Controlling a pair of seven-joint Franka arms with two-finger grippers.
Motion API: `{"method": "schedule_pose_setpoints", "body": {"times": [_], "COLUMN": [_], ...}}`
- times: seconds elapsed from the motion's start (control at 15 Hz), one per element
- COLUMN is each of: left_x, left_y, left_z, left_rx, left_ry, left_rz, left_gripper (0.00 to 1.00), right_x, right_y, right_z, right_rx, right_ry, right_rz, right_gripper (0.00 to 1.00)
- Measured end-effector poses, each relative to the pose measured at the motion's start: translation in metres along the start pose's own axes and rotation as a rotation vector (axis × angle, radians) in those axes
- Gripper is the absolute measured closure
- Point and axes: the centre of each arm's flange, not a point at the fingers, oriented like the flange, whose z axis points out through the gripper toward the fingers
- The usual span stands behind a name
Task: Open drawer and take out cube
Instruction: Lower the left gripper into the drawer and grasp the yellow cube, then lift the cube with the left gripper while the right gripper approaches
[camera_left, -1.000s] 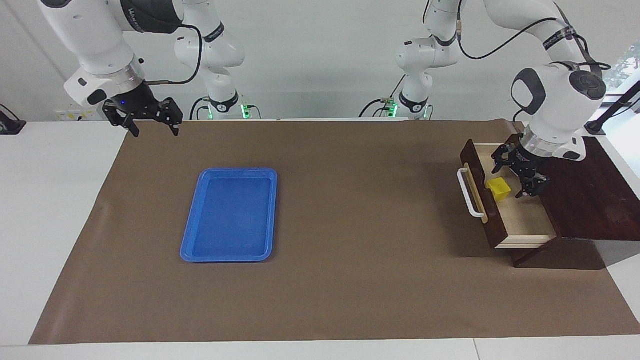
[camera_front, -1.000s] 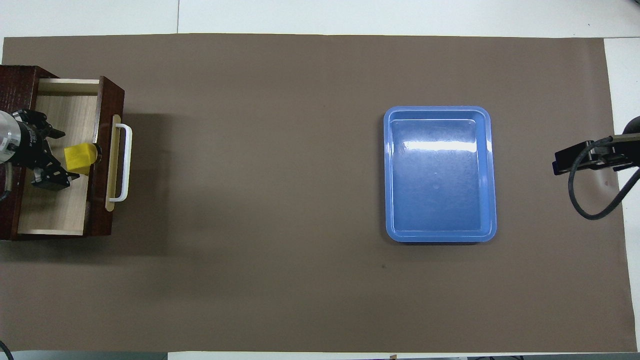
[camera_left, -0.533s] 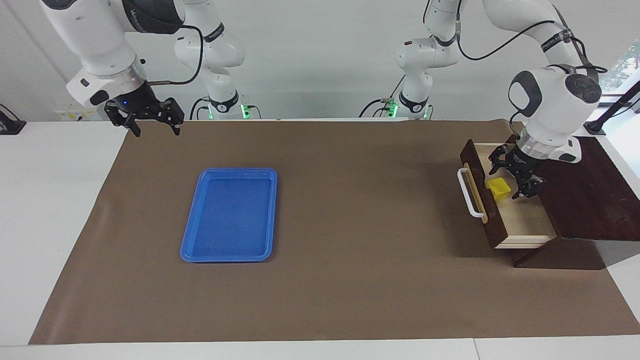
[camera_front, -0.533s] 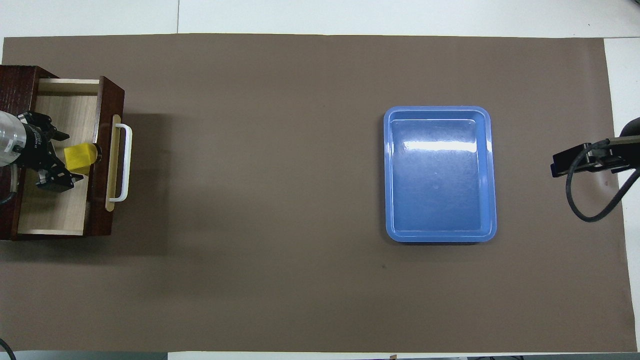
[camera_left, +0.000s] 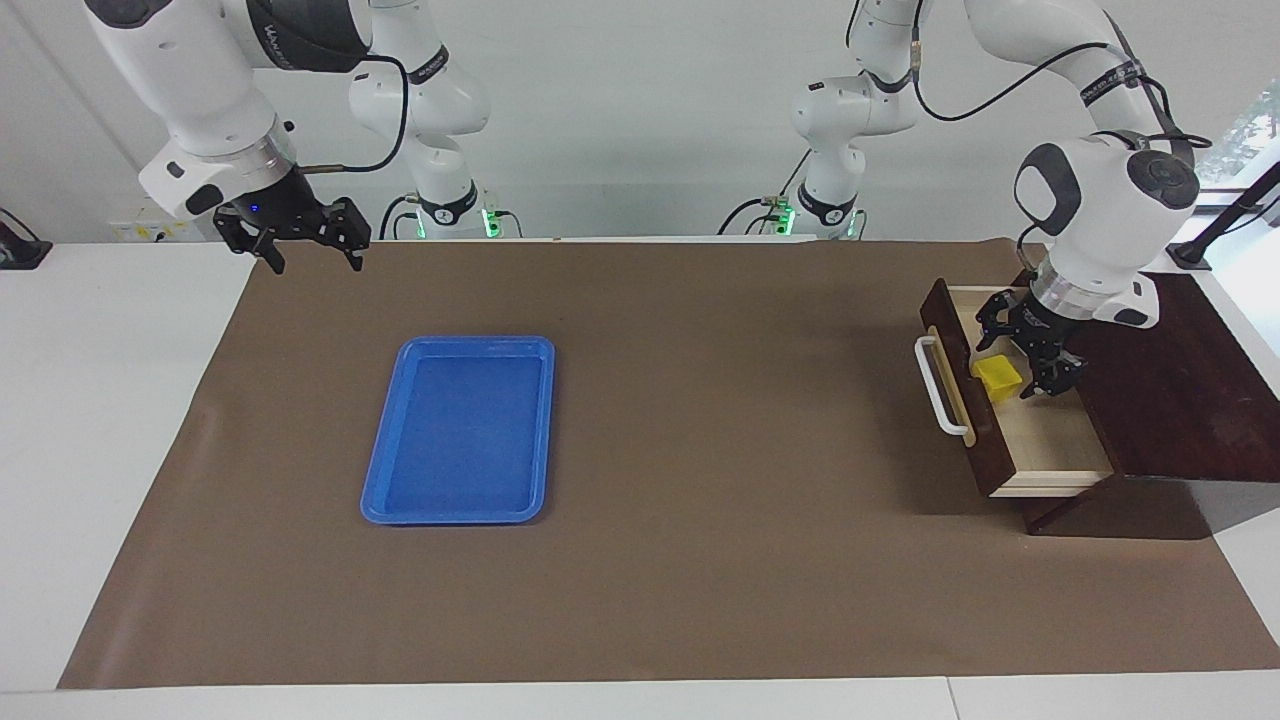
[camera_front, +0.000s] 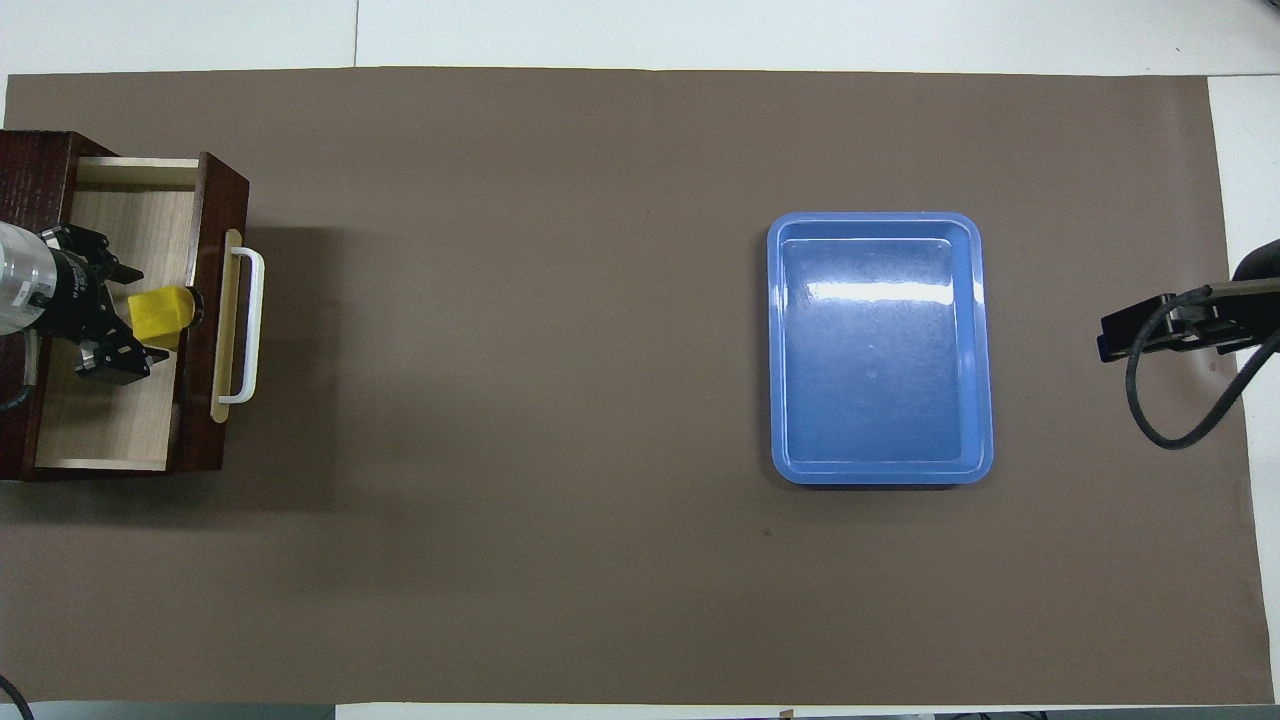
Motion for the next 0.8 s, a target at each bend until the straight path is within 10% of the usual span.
{"method": "schedule_pose_setpoints", "body": {"times": [0.47, 0.8], "left_x": [-0.001, -0.001], "left_y": [-0.001, -0.001], "left_z": [0.002, 0.002], "left_rx": [0.004, 0.003], "left_ry": [0.001, 0.000], "left_rz": [0.047, 0.054], "left_gripper": [0.12, 0.46], "right_x": [-0.003, -0.015], "right_y": [-0.005, -0.039], "right_z": [0.015, 0.040], "right_rx": [0.040, 0.111], "right_ry": [0.003, -0.028], "right_rz": [0.064, 0.297], "right_gripper": [0.00, 0.00]}}
